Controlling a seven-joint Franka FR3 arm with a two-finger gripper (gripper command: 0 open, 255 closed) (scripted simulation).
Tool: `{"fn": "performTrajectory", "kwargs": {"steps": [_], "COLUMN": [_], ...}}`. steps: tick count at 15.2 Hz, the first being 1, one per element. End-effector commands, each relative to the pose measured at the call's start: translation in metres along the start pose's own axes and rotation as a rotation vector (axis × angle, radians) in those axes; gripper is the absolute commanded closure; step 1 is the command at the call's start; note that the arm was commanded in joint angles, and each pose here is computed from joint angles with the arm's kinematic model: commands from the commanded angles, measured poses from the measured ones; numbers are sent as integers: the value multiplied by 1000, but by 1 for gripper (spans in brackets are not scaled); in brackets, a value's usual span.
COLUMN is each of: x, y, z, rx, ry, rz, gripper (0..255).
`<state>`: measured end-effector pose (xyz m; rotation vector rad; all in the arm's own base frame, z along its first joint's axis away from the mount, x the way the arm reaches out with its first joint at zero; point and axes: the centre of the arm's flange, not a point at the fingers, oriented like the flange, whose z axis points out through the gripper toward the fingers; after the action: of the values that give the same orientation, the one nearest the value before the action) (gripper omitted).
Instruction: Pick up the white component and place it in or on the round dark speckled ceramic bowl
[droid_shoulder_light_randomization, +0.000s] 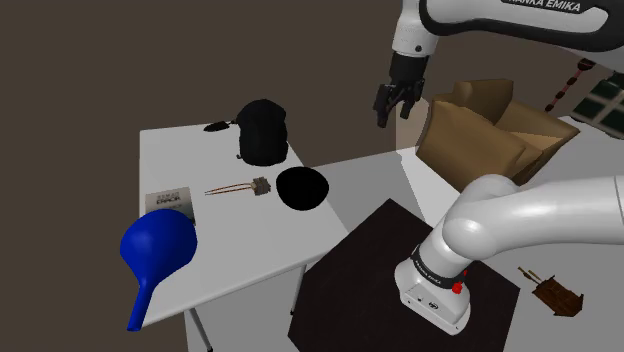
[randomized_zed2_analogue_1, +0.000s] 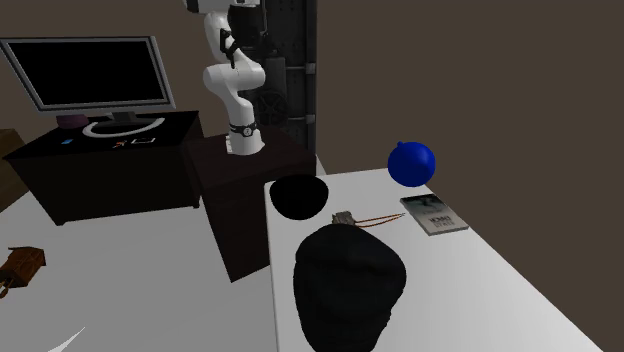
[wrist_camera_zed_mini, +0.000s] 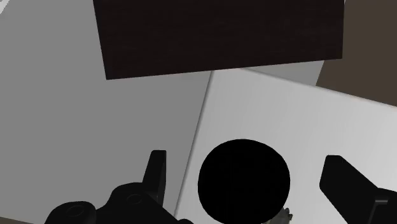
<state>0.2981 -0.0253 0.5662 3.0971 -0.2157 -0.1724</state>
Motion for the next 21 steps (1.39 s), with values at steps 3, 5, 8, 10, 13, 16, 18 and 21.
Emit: {"fn": "performTrajectory", "kwargs": {"steps": [3, 5, 8, 10, 13, 16, 18, 21], "x": [21, 41, 72, 92, 122, 152, 171, 200], "y": [-8, -17, -30, -39, -52, -66, -75, -90], "z": [16, 31, 55, 71, 96, 120, 137, 162], "rx": [3, 6, 11, 14, 19, 23, 26, 31], "ry": [-9, -18, -32, -41, -55, -68, -77, -91], "rz": [-3, -7, -12, -16, -21, -26, -29, -35], "gripper": [0, 0, 0, 0, 0, 0, 0, 0]}}
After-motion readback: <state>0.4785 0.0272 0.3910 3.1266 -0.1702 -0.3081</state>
